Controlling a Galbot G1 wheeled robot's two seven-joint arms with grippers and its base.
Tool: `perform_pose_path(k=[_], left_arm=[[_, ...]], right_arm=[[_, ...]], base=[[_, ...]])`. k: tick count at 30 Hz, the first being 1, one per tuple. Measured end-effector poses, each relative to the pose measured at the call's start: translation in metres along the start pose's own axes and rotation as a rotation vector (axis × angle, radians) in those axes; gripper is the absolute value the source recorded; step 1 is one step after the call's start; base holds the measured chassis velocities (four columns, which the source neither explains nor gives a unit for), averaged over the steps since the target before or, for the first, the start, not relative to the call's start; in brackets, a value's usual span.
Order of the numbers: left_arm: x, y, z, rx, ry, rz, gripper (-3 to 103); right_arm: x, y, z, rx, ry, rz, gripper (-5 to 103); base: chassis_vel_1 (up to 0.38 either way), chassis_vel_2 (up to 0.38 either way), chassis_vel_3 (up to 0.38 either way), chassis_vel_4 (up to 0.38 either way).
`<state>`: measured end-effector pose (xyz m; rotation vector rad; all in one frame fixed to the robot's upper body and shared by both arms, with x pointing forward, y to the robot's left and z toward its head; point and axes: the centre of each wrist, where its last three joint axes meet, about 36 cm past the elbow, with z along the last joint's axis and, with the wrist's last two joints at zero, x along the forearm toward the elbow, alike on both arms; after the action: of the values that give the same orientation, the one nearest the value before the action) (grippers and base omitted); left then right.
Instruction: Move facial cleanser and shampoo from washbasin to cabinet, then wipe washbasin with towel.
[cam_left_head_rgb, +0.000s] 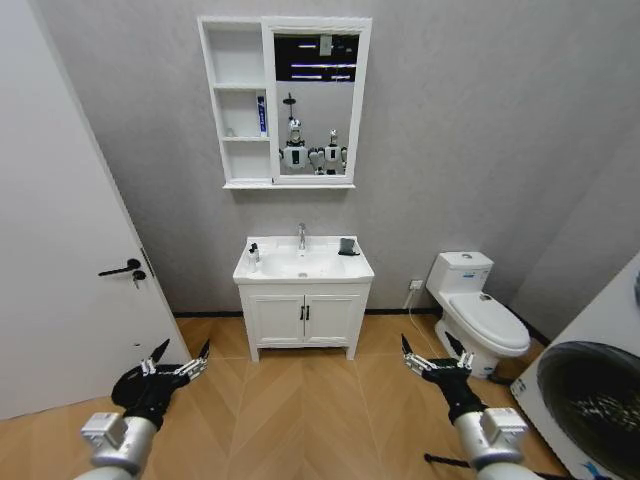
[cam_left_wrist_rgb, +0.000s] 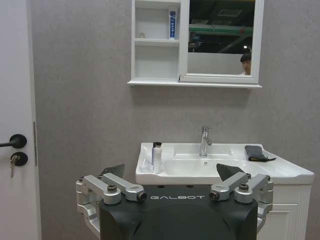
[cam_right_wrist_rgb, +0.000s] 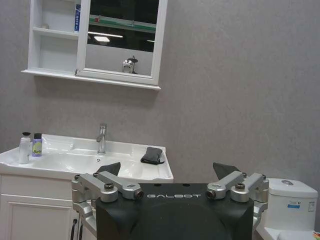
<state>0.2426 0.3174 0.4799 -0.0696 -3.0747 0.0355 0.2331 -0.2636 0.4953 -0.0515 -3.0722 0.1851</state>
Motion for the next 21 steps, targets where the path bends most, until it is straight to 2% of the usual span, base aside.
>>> perform_pose_path(k=[21], left_arm=[[0.0051, 0.0023, 0.0011, -0.002, 0.004, 0.007, 100]], right_arm=[[0.0009, -0.0003, -0.0019, -0.005, -0.002, -0.003, 100]], base=[[0.000, 0.000, 0.000, 0.000]])
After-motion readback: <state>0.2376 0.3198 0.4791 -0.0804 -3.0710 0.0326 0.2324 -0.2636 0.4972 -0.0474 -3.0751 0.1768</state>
